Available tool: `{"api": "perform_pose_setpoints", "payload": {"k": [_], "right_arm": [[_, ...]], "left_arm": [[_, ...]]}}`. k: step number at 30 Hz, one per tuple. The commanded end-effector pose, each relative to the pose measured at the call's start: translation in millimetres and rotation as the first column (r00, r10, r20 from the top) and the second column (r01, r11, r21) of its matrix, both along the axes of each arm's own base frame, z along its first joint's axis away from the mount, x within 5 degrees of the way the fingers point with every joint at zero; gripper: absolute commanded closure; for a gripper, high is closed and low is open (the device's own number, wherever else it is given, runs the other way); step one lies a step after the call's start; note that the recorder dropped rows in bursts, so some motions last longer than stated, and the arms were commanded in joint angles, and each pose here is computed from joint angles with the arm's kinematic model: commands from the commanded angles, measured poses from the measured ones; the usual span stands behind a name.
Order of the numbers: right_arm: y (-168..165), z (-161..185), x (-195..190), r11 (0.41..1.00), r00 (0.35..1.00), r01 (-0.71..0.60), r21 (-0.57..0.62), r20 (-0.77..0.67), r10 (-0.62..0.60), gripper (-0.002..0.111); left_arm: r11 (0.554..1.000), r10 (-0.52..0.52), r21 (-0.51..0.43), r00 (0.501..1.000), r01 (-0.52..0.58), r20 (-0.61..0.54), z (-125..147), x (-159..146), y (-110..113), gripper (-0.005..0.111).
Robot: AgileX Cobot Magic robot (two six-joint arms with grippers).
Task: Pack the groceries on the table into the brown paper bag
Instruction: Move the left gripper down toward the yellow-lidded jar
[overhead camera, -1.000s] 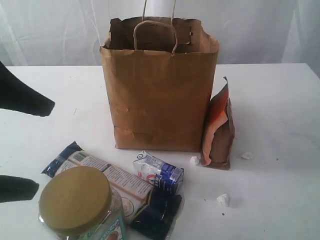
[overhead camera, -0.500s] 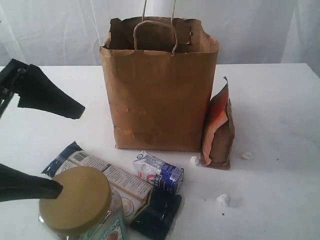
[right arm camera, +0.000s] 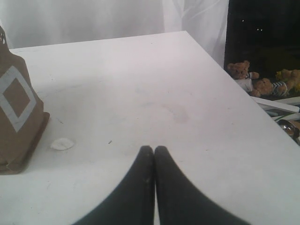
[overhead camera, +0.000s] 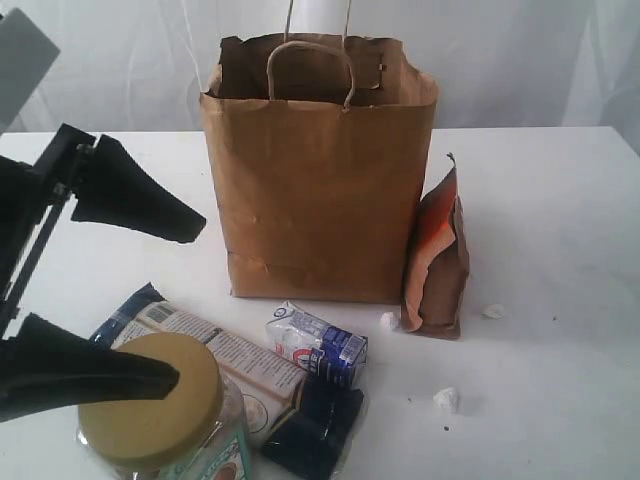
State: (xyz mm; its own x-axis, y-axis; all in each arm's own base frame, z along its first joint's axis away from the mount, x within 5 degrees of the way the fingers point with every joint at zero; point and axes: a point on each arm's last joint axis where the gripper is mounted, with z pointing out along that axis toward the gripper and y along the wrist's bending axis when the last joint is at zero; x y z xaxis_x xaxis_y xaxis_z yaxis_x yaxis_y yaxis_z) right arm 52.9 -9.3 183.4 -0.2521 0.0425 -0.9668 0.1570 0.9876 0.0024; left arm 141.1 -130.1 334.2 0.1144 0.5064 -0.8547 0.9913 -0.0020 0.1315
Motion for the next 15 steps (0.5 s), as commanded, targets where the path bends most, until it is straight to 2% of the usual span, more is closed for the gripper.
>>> {"api": "perform_pose_setpoints", "payload": {"k": [1, 9, 12, 15], "right_arm": [[0.1, -1.1, -0.1, 1.0, 1.0, -0.003, -0.01, 0.002, 0.003, 0.108], [0.1, -1.1, -0.1, 1.0, 1.0, -0.003, -0.01, 0.002, 0.003, 0.108], [0.1, -1.1, -0.1, 1.0, 1.0, -0.003, -0.01, 0.002, 0.003, 0.108], [0.1, -1.1, -0.1, 1.0, 1.0, -0.003, -0.01, 0.002, 0.003, 0.108]], "left_arm": [[0.999, 0.035, -0.033, 0.994, -0.038, -0.101, 0.5, -1.3, -2.6, 0.002], [0.999, 0.042, 0.016, 0.987, -0.04, -0.153, -20.4, 20.9, -10.0, 0.002], [0.999, 0.01, 0.037, 0.993, -0.006, -0.12, -22.2, 32.2, -14.3, 0.002], [1.0, 0.005, 0.03, 0.999, -0.003, -0.05, -11.6, 44.2, -18.1, 0.002]]}}
